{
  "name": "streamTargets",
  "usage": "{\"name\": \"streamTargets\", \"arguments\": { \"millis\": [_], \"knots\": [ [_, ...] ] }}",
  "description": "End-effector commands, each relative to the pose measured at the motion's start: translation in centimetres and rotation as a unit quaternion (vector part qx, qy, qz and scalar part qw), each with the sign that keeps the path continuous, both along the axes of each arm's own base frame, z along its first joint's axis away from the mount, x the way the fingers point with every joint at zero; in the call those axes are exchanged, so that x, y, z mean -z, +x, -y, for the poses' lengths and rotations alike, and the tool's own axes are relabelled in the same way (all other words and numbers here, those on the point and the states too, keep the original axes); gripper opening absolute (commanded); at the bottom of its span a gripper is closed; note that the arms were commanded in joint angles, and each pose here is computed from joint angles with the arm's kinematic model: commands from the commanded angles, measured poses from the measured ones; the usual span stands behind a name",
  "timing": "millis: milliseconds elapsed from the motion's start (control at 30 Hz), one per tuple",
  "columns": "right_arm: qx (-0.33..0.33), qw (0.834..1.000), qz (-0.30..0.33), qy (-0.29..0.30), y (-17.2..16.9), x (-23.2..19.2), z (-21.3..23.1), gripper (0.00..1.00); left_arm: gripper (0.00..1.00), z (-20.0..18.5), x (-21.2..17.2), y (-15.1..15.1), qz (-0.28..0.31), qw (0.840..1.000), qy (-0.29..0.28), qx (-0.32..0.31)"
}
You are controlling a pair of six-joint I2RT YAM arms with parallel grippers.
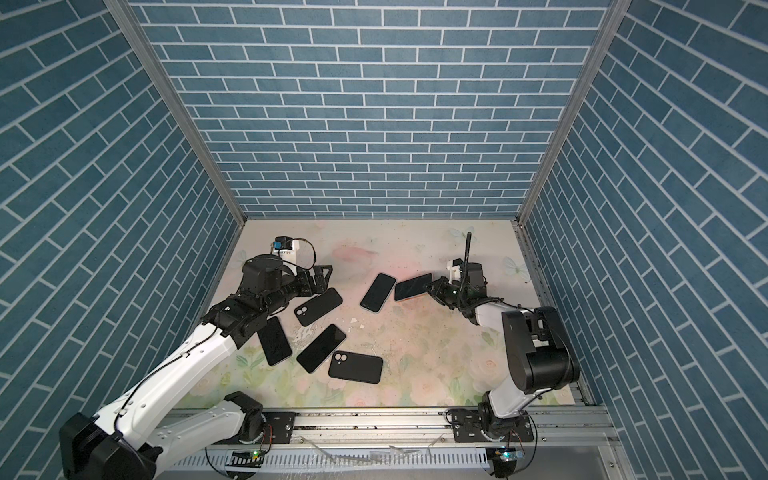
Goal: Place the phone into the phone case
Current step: 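Lower the cased phone flat onto the table with the right gripper and open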
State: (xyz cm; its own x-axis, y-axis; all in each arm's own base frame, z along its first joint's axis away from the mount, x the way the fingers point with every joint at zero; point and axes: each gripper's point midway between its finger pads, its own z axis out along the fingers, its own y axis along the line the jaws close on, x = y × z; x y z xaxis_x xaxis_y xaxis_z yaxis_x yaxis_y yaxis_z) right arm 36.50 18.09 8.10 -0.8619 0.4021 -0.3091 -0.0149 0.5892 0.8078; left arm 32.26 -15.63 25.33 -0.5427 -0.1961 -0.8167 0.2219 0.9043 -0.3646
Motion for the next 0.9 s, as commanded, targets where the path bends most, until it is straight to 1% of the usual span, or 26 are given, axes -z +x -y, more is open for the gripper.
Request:
{"name": "streamTargets", "arguments": {
  "millis": [0, 100, 167, 267, 367, 500, 633, 733, 867],
  "knots": [
    [0.018, 0.999, -0.026, -0.015, 0.5, 2.4, 0.5, 0.00, 1.00, -0.3, -0.2, 0.2, -0.004, 1.000, 0.000, -0.003],
    [0.017, 0.999, -0.036, -0.020, 0.7, 3.2, 0.5, 0.00, 1.00, -0.4, -0.2, 0.3, -0.007, 1.000, 0.002, -0.007],
    [0.022, 0.998, -0.046, -0.037, 0.4, 3.9, 0.9, 0.00, 1.00, -0.5, -0.1, 0.4, -0.009, 1.000, 0.002, -0.010],
    [0.033, 0.995, -0.062, -0.076, 0.0, 5.0, 2.0, 0.16, 0.99, -0.7, -0.1, 0.5, -0.010, 1.000, 0.004, -0.014],
    [0.043, 0.991, -0.071, -0.105, -0.4, 5.6, 2.9, 0.28, 1.00, -0.7, -0.1, 0.5, -0.011, 1.000, 0.002, -0.014],
    [0.050, 0.989, -0.076, -0.120, -0.5, 5.9, 3.4, 0.36, 1.00, -0.7, -0.2, 0.5, -0.015, 1.000, -0.002, -0.015],
    [0.064, 0.986, -0.076, -0.136, -0.5, 5.9, 4.1, 0.41, 1.00, -1.1, -0.2, 0.2, -0.019, 1.000, 0.002, -0.021],
    [0.085, 0.980, -0.080, -0.162, -0.7, 5.7, 5.3, 0.46, 0.99, -1.9, 0.0, -0.1, -0.020, 0.999, 0.012, -0.035],
    [0.110, 0.970, -0.079, -0.203, -0.9, 5.1, 6.9, 0.58, 0.99, -2.9, 0.3, -0.7, -0.023, 0.998, 0.047, -0.039]
  ]
}}
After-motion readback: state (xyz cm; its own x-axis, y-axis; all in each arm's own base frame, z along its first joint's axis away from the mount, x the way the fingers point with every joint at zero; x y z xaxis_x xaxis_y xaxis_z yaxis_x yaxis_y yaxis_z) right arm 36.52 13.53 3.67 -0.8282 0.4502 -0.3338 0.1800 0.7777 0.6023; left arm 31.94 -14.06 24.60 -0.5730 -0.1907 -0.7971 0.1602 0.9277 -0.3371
